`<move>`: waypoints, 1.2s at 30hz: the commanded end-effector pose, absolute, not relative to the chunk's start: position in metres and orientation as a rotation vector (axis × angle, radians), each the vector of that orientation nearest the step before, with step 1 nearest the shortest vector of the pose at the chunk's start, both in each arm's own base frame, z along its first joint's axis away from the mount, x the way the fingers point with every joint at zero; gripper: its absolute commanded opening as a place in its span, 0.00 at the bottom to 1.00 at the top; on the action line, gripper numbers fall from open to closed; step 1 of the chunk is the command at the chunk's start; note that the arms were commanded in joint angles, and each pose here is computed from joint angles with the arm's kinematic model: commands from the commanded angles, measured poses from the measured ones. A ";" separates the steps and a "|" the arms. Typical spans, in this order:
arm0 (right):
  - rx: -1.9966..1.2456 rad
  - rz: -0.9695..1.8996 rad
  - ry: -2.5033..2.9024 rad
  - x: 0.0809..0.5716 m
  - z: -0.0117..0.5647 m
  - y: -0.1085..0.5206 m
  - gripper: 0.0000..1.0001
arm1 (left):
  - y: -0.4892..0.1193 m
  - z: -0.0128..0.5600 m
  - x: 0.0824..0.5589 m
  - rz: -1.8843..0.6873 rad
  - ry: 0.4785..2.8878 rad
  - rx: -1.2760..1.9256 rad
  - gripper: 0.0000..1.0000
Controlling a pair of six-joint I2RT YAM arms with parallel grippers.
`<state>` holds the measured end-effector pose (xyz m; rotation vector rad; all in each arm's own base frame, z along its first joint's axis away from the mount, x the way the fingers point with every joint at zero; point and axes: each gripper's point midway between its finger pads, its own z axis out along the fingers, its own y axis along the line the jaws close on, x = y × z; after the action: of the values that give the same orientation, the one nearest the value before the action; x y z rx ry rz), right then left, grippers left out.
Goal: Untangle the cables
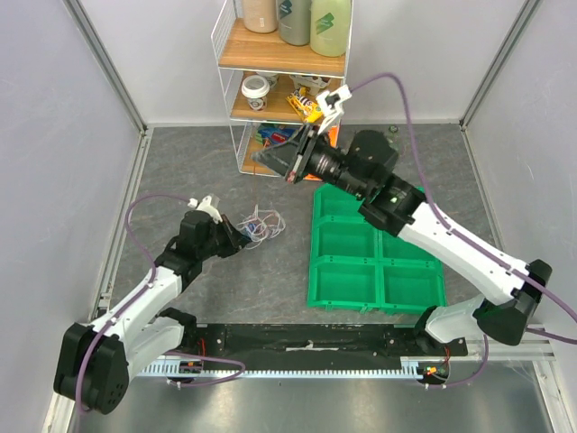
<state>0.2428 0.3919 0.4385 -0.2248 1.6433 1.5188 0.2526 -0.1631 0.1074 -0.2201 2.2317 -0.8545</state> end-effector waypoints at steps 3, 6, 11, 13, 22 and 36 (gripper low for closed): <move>-0.266 1.415 1.335 0.233 0.562 0.346 0.00 | -0.124 0.067 0.247 -0.593 2.316 -0.478 0.02; -0.258 1.412 1.261 0.227 0.591 0.334 0.00 | -0.120 0.066 0.244 -0.579 2.316 -0.487 0.02; -0.268 1.381 1.252 0.230 0.600 0.325 0.00 | -0.110 0.077 0.244 -0.542 2.259 -0.509 0.02; -0.268 1.379 1.221 0.227 0.611 0.319 0.00 | -0.105 0.080 0.243 -0.522 2.253 -0.521 0.02; -0.331 1.504 1.326 0.242 0.554 0.366 0.00 | -0.111 0.144 0.248 -0.590 2.134 -0.408 0.01; -0.378 0.899 1.889 0.304 0.305 0.394 0.00 | -0.077 0.302 0.225 -0.554 1.762 -0.334 0.02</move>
<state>0.2864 0.3976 0.3838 -0.3564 1.7418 1.1536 0.2330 -0.0863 0.2663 -0.3796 1.8194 -0.5925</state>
